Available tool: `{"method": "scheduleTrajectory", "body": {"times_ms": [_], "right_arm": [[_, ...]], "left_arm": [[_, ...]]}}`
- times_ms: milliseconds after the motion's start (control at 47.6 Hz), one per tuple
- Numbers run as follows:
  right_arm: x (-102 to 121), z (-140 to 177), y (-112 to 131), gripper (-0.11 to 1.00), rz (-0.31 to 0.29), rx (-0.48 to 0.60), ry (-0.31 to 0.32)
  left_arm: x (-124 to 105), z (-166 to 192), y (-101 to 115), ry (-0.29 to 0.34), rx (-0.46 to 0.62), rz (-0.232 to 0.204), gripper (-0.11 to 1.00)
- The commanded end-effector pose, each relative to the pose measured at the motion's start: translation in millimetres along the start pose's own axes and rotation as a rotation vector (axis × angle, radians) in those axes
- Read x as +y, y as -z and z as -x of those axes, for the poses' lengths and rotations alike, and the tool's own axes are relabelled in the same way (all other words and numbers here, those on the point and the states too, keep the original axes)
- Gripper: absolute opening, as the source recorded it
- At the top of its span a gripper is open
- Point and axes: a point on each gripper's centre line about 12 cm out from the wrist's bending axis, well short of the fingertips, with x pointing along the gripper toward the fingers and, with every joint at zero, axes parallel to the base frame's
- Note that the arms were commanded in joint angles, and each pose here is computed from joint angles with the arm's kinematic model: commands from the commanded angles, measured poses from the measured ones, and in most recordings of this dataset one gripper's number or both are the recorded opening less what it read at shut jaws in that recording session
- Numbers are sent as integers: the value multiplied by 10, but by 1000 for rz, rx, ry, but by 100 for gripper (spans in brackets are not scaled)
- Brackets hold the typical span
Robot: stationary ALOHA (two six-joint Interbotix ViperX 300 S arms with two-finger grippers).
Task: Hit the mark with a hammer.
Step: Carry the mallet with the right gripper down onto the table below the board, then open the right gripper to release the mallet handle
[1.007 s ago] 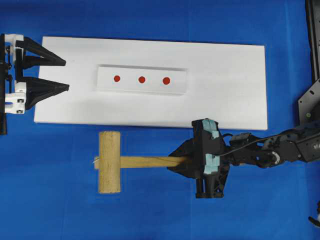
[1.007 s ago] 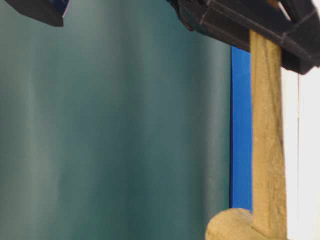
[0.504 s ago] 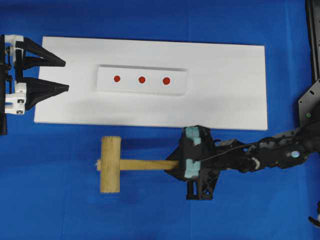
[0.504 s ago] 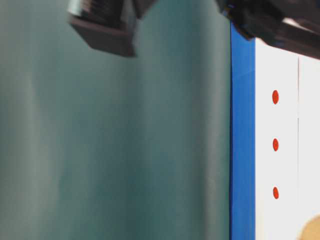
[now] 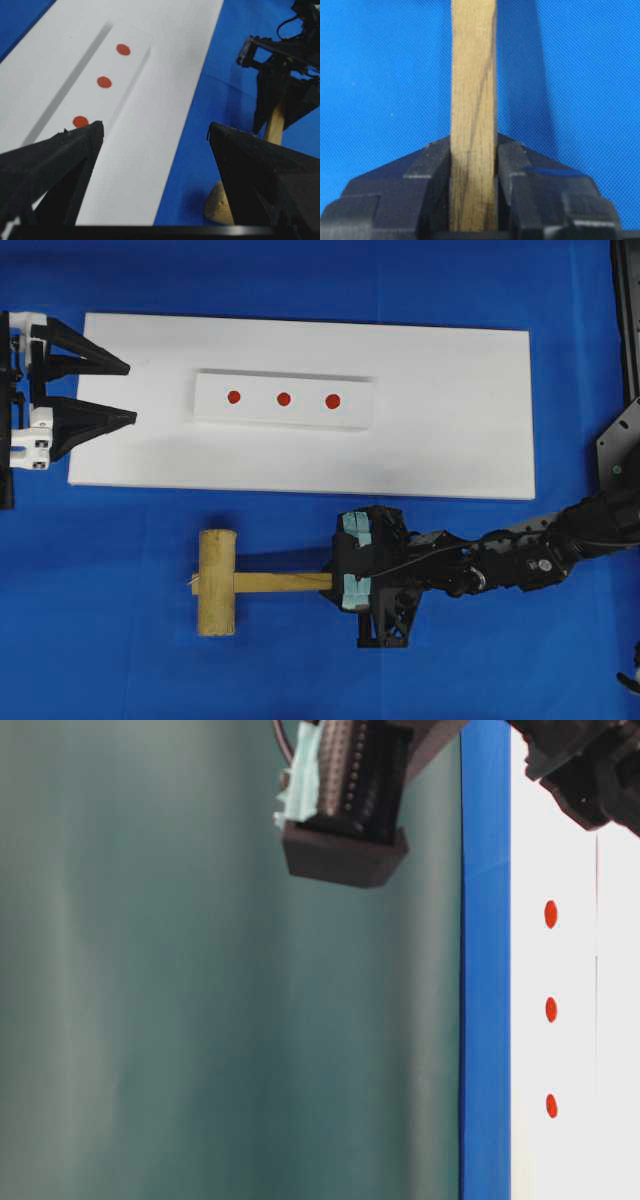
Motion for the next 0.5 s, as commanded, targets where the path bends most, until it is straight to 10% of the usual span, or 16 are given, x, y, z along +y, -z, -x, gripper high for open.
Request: {"method": "scheduleTrajectory", "body": {"times_ms": [0,483], "right_arm": [[30,35,-148,6,-10,-41,-6],[-7,-12,-145,7,-10,-40,9]], "left_arm": [[-9,-4,-49,2,-16,2,83],[-6,-4,-52,1,-18,1,83]]}}
